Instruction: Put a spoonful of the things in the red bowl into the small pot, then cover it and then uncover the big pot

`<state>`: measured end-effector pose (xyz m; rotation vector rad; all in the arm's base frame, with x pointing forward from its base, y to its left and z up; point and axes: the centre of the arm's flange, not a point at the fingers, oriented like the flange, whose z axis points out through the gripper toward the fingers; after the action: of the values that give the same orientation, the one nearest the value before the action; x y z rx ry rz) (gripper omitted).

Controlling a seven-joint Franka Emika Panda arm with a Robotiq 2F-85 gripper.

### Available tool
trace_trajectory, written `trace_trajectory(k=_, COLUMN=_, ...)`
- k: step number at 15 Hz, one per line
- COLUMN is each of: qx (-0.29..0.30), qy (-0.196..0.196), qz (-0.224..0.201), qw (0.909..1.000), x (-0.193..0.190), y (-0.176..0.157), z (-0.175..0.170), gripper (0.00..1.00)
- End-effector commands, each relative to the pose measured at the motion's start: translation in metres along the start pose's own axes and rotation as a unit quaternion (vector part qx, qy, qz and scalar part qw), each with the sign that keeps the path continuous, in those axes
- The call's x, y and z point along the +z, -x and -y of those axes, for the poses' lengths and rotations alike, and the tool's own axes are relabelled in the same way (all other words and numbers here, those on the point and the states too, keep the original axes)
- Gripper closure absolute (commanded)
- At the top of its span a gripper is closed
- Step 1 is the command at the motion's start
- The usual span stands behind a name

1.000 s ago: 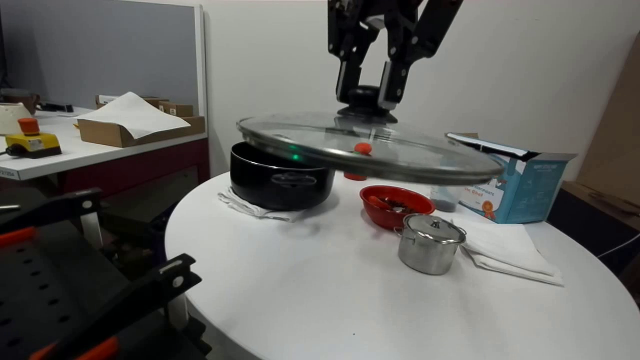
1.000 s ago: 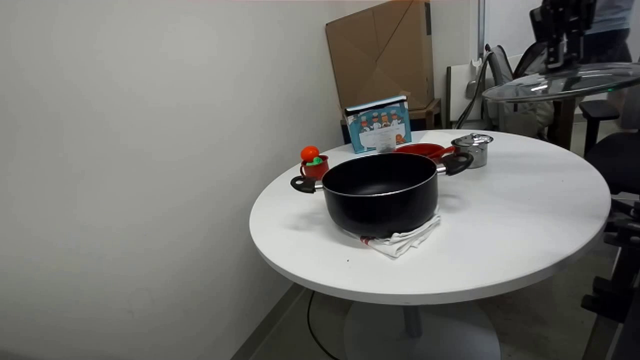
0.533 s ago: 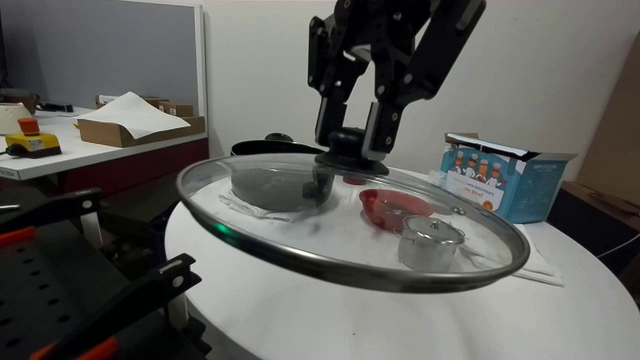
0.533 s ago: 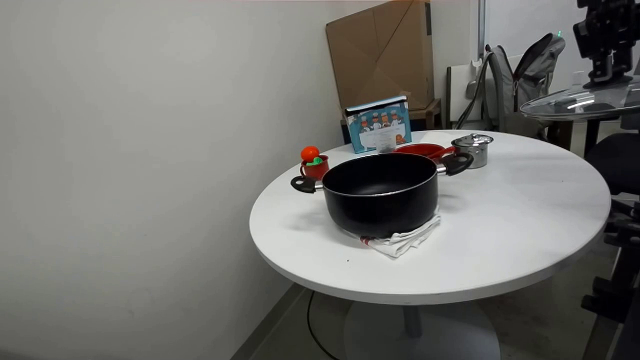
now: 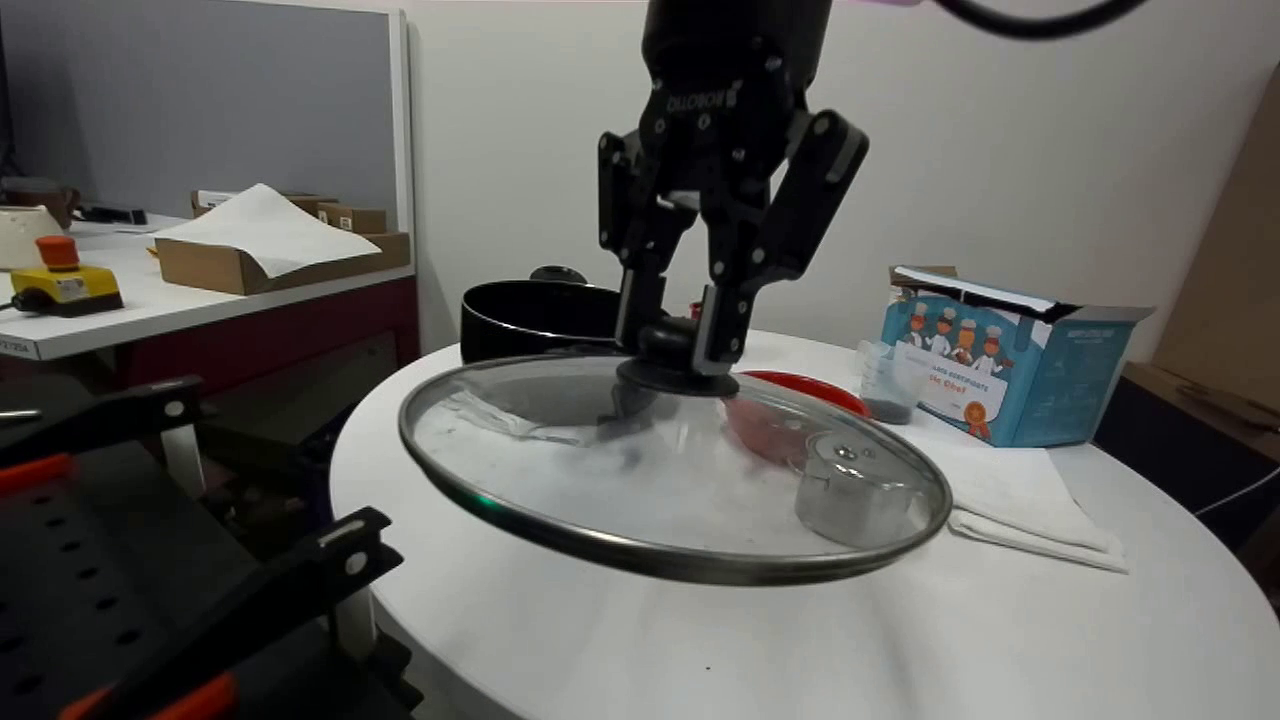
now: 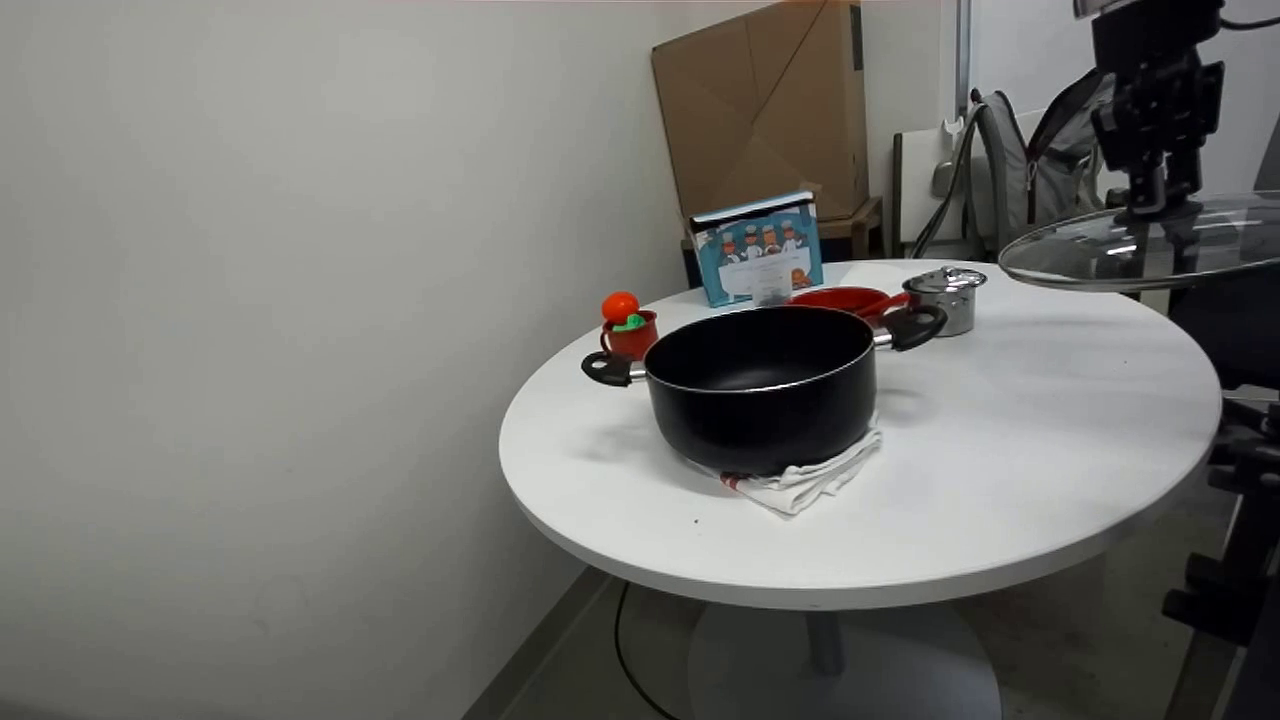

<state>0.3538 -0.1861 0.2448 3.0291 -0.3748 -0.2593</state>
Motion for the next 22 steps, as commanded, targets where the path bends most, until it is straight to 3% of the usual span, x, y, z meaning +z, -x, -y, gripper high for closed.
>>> trace_trajectory(k=1, qx=-0.002, qy=0.016, qz=0.003, qw=0.9999, x=0.019, y=-0.038, z=0.017, gripper=0.75)
trace_trajectory(k=8, qx=-0.025, qy=0.034, qz=0.012, qw=0.9990, x=0.047, y=-0.078, z=0.061, gripper=0.75)
trace_trajectory(k=16, qx=-0.057, qy=0.045, qz=0.033, qw=0.9968, x=0.075, y=-0.076, z=0.100, gripper=0.75)
trace_trajectory(k=22, qx=-0.076, qy=0.037, qz=-0.010, qw=0.9964, x=0.104, y=-0.077, z=0.108, gripper=0.75)
